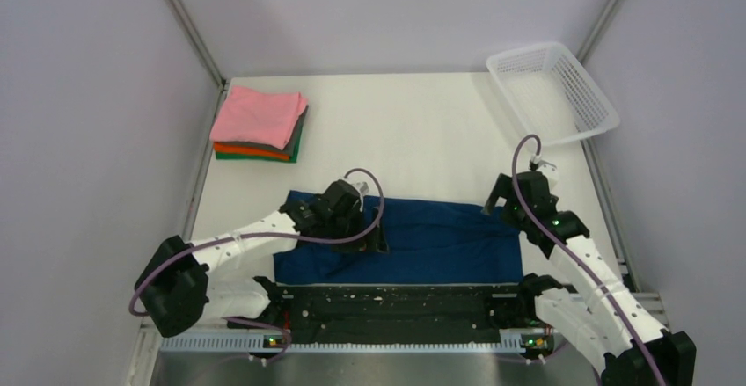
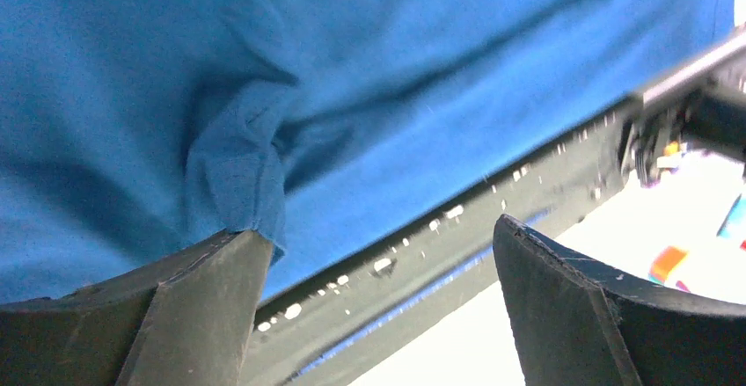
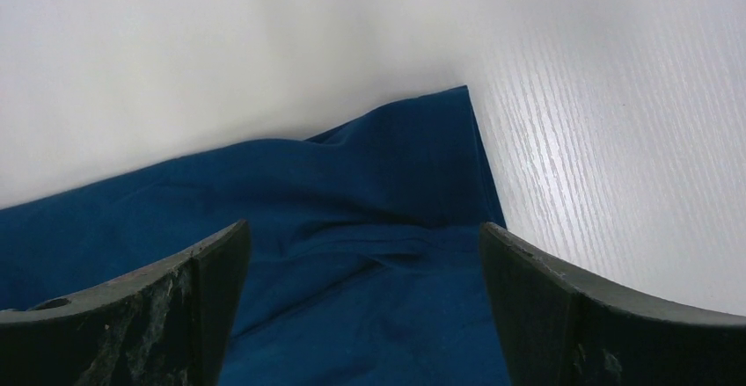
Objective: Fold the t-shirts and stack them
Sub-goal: Fold the other side of the tshirt into a rectangle, then rotate the tshirt 90 degrees
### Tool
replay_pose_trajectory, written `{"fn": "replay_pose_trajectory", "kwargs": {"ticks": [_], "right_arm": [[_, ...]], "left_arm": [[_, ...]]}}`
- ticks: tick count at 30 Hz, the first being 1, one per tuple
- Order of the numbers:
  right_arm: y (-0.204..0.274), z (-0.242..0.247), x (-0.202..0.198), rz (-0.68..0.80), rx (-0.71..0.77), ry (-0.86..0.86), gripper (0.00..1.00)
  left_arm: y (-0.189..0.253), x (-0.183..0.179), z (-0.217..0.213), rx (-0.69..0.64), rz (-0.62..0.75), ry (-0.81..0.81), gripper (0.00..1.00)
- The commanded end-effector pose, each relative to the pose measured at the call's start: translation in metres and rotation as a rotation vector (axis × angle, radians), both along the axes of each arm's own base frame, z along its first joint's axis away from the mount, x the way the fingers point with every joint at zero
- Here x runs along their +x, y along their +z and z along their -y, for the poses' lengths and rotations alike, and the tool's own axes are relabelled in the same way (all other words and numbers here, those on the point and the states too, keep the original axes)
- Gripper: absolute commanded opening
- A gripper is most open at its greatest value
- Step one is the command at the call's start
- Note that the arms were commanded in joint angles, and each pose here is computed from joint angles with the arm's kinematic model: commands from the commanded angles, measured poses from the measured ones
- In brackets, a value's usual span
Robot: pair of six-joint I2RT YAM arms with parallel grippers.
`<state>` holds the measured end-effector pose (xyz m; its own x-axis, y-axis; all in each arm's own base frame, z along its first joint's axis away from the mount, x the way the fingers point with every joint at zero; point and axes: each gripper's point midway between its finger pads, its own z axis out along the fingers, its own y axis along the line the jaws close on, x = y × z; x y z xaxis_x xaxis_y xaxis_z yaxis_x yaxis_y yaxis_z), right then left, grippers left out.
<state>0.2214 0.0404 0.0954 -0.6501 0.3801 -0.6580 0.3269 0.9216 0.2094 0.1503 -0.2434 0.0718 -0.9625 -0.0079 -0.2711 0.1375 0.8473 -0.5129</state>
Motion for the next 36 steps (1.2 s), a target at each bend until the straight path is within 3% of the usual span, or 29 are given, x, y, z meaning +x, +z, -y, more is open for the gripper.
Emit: {"fn": "replay_pose_trajectory", "kwargs": {"ticks": [1,6,12,17,23,30,36], "right_arm": [[0.018,-0.006,0.012,0.055,0.01,0.026,0.99],[0.017,-0.005,0.011,0.052,0.005,0.023,0.99],[0.018,-0.005,0.014,0.06,-0.008,0.042,0.99],[0.016,-0.037,0.023,0.081,0.075,0.209,0.99],[-0.003,-0.095,0.027,0.026,0.284,0.436,0.99],[-0.037,-0.097,0.028,-0.071,0.254,0.456,0.99],[-0.064,-0.102,0.012,-0.153,0.224,0.482,0.99]], "left_arm": [[0.005,-0.039,0.019,-0.069,-0.041,-0.182,0.99],[-0.009,-0.037,-0.02,0.169,-0.043,-0.075,0.99],[0.033,-0.02,-0.01,0.062,0.09,-0.04,0.99],[0.048,0.022,-0.041,0.094,0.227,0.229,0.99],[0.005,0.061,-0.042,0.005,0.059,0.372,0.99],[-0.04,0.125,-0.06,0.077,-0.02,0.523,0.99],[-0.051,0.219,-0.045,0.154,-0.074,0.533,0.94]]}}
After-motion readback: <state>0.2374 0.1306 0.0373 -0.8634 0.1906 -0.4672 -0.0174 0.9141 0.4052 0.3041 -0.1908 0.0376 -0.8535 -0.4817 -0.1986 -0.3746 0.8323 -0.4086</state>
